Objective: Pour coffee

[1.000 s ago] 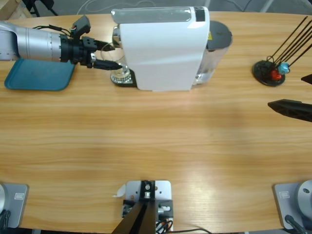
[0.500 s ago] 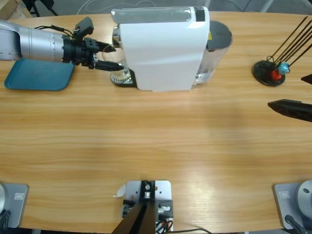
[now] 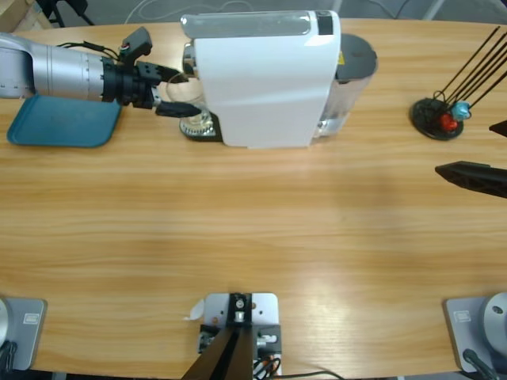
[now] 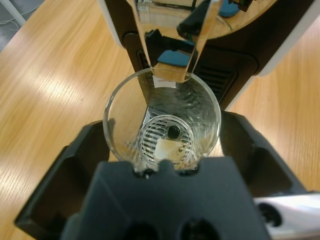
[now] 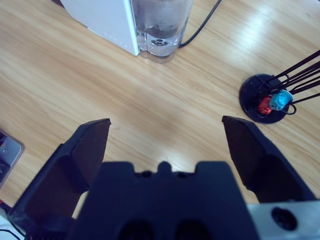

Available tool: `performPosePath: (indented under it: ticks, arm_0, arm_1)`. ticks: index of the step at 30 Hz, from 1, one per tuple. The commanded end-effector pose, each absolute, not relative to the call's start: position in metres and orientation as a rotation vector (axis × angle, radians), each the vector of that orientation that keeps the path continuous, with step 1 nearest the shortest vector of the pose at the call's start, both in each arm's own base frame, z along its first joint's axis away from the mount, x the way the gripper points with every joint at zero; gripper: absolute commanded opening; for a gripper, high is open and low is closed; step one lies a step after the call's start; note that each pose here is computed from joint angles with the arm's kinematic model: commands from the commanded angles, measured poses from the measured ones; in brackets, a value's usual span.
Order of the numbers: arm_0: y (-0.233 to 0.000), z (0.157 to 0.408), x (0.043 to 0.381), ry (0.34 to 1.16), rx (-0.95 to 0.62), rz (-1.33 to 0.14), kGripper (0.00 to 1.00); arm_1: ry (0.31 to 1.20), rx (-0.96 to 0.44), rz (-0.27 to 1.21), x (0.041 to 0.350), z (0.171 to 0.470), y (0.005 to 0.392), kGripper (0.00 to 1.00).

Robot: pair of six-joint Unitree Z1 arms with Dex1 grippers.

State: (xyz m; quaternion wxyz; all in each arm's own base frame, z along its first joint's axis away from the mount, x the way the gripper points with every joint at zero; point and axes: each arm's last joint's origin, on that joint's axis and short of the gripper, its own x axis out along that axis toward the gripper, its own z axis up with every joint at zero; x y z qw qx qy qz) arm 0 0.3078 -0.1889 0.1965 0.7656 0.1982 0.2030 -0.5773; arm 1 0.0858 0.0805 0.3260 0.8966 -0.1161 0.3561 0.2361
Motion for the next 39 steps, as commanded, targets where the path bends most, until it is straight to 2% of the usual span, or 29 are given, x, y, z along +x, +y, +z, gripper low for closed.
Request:
performPosePath:
  ticks: [1, 5, 10, 16, 19, 21, 22, 25, 27, 28, 29, 30, 32, 35, 39]
  arm_0:
    - [-0.183, 0.182, 0.317, 0.5, 0.372, -1.247, 1.0]
    - [-0.166, 0.187, 0.306, 0.514, 0.349, -1.218, 1.0]
    - [-0.145, 0.22, 0.272, 0.453, 0.343, -1.184, 1.0]
    - [-0.122, 0.256, 0.19, 0.384, 0.301, -1.181, 1.0]
    - [-0.106, 0.271, 0.145, 0.402, 0.24, -1.113, 1.0]
    - [-0.095, 0.282, 0.124, 0.404, 0.192, -1.025, 1.0]
    - [-0.089, 0.289, 0.114, 0.393, 0.149, -0.981, 1.0]
    - [-0.072, 0.295, 0.088, 0.423, 0.046, -0.882, 1.0]
    - [-0.064, 0.289, 0.077, 0.489, 0.035, -0.841, 1.0]
    - [-0.061, 0.287, 0.073, 0.516, 0.027, -0.829, 1.0]
    - [-0.059, 0.287, 0.07, 0.539, 0.02, -0.824, 1.0]
    - [-0.059, 0.288, 0.069, 0.555, 0.017, -0.82, 1.0]
    - [-0.059, 0.29, 0.071, 0.581, 0.02, -0.81, 1.0]
    - [-0.065, 0.291, 0.083, 0.62, 0.037, -0.781, 1.0]
    - [-0.071, 0.287, 0.094, 0.606, 0.084, -0.79, 1.0]
  arm_1:
    - [0.736, -0.259, 0.494, 0.082, 0.327, 0.076, 1.0]
    - [0.732, -0.257, 0.495, 0.082, 0.329, 0.077, 1.0]
    - [0.749, -0.268, 0.492, 0.088, 0.327, 0.084, 1.0]
    - [0.748, -0.262, 0.491, 0.104, 0.337, 0.103, 1.0]
    - [0.717, -0.225, 0.455, 0.126, 0.361, 0.118, 0.992]
    - [0.717, -0.178, 0.399, 0.153, 0.379, 0.127, 0.957]
    - [0.734, -0.164, 0.373, 0.167, 0.385, 0.13, 0.896]
    - [0.741, -0.124, 0.321, 0.206, 0.404, 0.139, 0.505]
    - [0.736, -0.136, 0.318, 0.226, 0.412, 0.149, 0.433]
    - [0.729, -0.149, 0.343, 0.232, 0.414, 0.154, 0.272]
    - [0.722, -0.171, 0.383, 0.238, 0.417, 0.16, 0.049]
    - [0.704, -0.199, 0.433, 0.243, 0.42, 0.166, 0.0]
    - [0.67, -0.18, 0.493, 0.255, 0.421, 0.175, 0.0]
    - [0.698, -0.129, 0.491, 0.272, 0.418, 0.188, 0.0]
    - [0.741, -0.12, 0.459, 0.289, 0.411, 0.199, 0.0]
